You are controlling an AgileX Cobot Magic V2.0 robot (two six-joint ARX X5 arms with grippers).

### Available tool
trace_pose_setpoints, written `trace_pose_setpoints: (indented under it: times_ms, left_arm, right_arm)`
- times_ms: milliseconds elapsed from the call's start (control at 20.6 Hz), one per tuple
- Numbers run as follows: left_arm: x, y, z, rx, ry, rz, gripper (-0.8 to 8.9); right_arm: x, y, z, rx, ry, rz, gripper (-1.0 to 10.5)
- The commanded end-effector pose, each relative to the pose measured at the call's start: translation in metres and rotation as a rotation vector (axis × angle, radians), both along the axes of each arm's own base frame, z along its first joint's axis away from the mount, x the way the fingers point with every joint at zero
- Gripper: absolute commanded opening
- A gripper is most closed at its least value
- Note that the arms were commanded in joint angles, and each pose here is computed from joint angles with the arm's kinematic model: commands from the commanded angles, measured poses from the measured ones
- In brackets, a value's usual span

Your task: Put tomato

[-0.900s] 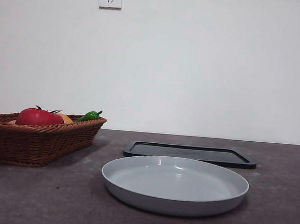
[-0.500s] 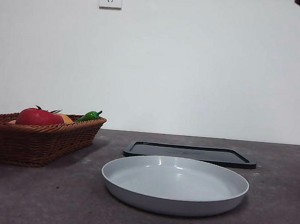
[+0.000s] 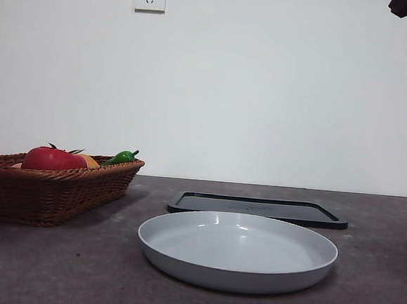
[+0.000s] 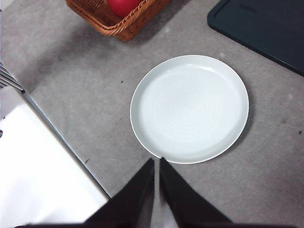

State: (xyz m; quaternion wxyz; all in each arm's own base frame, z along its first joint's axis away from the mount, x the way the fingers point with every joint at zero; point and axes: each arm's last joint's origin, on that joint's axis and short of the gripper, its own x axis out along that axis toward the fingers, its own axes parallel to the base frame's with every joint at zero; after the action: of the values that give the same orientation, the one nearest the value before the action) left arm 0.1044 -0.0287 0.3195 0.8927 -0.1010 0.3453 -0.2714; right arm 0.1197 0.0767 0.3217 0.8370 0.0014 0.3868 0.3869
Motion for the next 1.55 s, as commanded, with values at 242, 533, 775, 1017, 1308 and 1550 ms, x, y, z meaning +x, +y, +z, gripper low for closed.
trace_pose_setpoints:
  times_ms: [242,533,775,1017,1308,1550]
  left_arm:
    - [0.0,0.0,0.006,0.003,-0.028,-0.014,3.7]
    - [0.002,0.0,0.007,0.013,-0.038,0.0,4.77]
    - [0.014,0.001,0.005,0.073,-0.047,0.074,4.75]
    - [0.042,-0.003,0.004,0.105,-0.1,0.094,4.68]
    - [0.087,-0.009,-0.006,0.147,-0.152,0.076,4.65]
    - [0.125,-0.015,-0.027,0.232,-0.153,0.08,4.65]
  right_arm:
    - [0.001,0.002,0.006,0.006,-0.027,0.014,2.3]
    - [0.001,0.002,0.006,0.007,-0.026,0.013,4.4]
    - [0.001,0.002,0.006,0.011,-0.034,0.014,4.4]
    - [0.001,0.002,0.007,0.013,-0.035,0.013,4.4]
    - [0.001,0.002,0.007,0.013,-0.036,0.012,4.4]
    - [0.001,0.002,0.007,0.013,-0.035,0.012,4.4]
